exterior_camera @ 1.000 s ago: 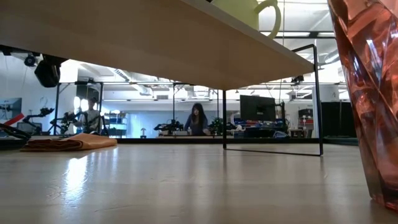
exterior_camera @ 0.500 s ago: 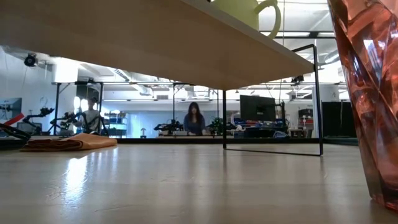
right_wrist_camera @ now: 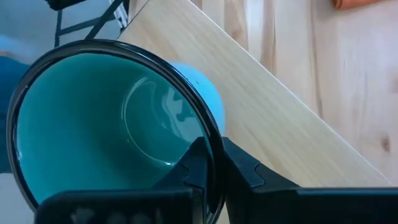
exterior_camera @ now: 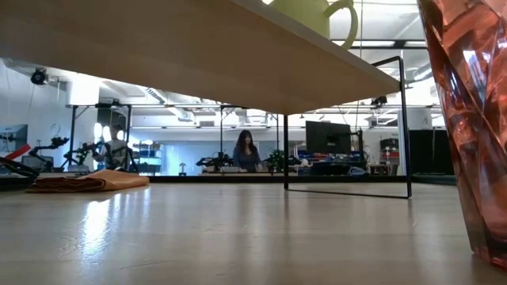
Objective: Stack small to large cups/mugs on shelf
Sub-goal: Put the blue mug on the shelf, then adjust the yellow mug on the shelf
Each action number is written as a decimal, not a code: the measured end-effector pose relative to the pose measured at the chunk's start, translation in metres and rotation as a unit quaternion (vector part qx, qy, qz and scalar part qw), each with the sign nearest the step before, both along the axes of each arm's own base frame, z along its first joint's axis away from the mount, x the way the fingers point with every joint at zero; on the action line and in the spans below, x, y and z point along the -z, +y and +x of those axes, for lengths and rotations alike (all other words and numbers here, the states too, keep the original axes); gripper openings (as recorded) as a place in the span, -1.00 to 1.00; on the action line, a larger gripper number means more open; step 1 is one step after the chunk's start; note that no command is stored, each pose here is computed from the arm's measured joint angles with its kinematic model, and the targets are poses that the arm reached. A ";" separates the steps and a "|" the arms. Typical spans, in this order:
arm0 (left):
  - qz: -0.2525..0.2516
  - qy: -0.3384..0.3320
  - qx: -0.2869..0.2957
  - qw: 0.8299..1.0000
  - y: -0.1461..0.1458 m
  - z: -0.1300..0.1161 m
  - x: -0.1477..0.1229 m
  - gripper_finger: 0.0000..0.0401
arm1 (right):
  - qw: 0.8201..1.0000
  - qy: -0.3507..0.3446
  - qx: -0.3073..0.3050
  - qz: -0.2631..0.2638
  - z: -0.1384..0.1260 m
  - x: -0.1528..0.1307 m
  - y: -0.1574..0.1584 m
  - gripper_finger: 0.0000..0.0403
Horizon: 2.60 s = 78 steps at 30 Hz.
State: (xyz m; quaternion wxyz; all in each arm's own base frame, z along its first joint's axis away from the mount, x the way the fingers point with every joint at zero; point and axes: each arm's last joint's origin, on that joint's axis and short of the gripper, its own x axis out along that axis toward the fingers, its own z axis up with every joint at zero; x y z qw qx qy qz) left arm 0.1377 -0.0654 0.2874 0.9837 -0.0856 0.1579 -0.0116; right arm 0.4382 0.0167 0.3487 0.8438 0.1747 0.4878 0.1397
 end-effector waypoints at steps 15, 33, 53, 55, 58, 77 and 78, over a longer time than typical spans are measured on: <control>-0.080 0.010 0.030 0.996 -0.032 0.053 0.004 -1.00 | 0.998 0.003 0.010 -0.060 -0.001 0.004 0.020 -0.90; -0.078 0.077 0.033 0.993 -0.055 0.079 0.023 -1.00 | 0.998 -0.035 0.009 -0.054 0.004 -0.001 0.033 -0.66; -0.092 0.046 0.002 0.995 -0.056 0.093 0.028 -1.00 | 0.995 -0.010 0.032 -0.092 -0.016 -0.019 0.027 -0.54; -0.092 0.045 0.001 0.995 -0.057 0.095 0.030 -1.00 | 0.995 0.003 0.029 -0.094 -0.019 -0.018 0.027 -0.54; -0.089 0.051 -0.002 0.995 -0.057 0.098 0.033 -1.00 | 0.994 0.021 0.031 -0.103 -0.022 -0.016 0.026 -0.54; -0.088 0.046 -0.011 0.995 -0.051 0.089 0.033 -1.00 | 0.988 0.006 0.064 -0.141 -0.038 -0.035 0.024 -0.62; -0.087 0.044 -0.014 0.995 -0.051 0.089 0.033 -1.00 | 0.987 0.007 0.067 -0.147 -0.039 -0.036 0.023 -0.63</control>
